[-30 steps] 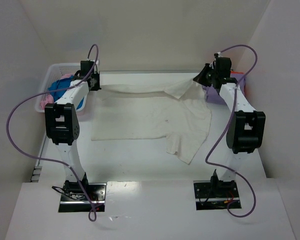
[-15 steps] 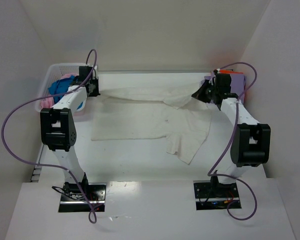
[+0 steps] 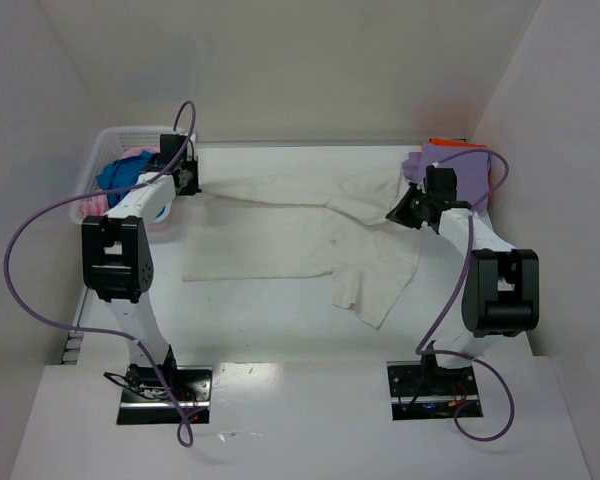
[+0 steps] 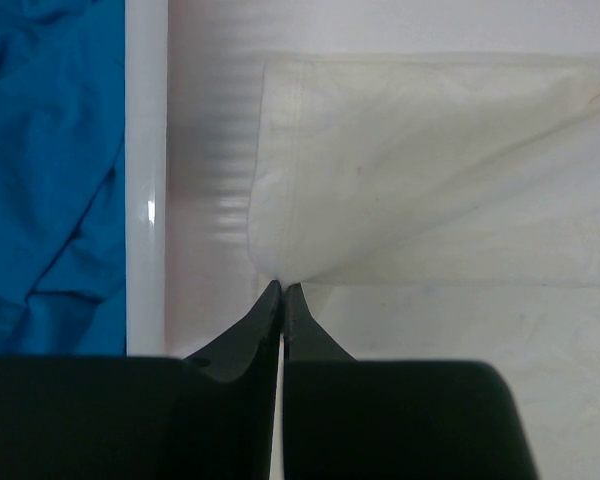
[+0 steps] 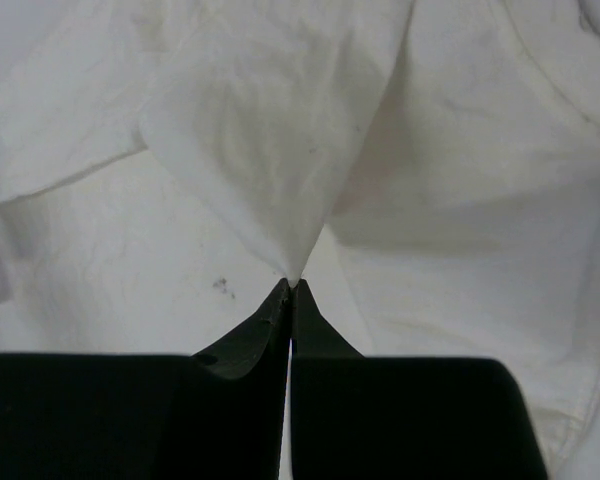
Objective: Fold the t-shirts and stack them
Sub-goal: Fold the flattened tshirt in 1/3 of the way
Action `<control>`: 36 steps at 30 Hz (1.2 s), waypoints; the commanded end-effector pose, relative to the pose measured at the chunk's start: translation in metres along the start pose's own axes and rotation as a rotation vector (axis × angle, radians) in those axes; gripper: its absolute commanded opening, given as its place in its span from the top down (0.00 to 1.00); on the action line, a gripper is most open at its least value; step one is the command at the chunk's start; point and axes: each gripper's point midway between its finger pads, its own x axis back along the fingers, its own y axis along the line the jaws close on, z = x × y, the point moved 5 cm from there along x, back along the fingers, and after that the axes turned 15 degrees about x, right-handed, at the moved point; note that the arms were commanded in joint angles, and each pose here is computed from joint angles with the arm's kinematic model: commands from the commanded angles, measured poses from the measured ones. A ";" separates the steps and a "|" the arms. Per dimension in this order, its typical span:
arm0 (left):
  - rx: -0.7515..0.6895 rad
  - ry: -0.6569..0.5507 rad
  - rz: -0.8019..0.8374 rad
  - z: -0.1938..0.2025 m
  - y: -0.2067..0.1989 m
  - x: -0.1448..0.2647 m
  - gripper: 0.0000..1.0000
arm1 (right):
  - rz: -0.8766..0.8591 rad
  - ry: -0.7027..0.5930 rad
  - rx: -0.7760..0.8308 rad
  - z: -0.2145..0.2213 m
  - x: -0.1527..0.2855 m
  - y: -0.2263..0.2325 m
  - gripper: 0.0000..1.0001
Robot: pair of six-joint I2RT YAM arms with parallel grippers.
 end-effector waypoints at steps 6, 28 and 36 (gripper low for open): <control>-0.012 -0.008 -0.017 0.000 -0.002 -0.009 1.00 | 0.043 -0.033 -0.036 -0.004 0.024 0.000 1.00; -0.056 0.094 -0.075 0.043 -0.003 -0.003 1.00 | 0.149 0.100 -0.065 0.036 -0.006 -0.030 1.00; -0.032 0.056 -0.104 0.030 -0.001 0.010 0.49 | 0.217 0.061 -0.062 0.020 0.004 -0.043 1.00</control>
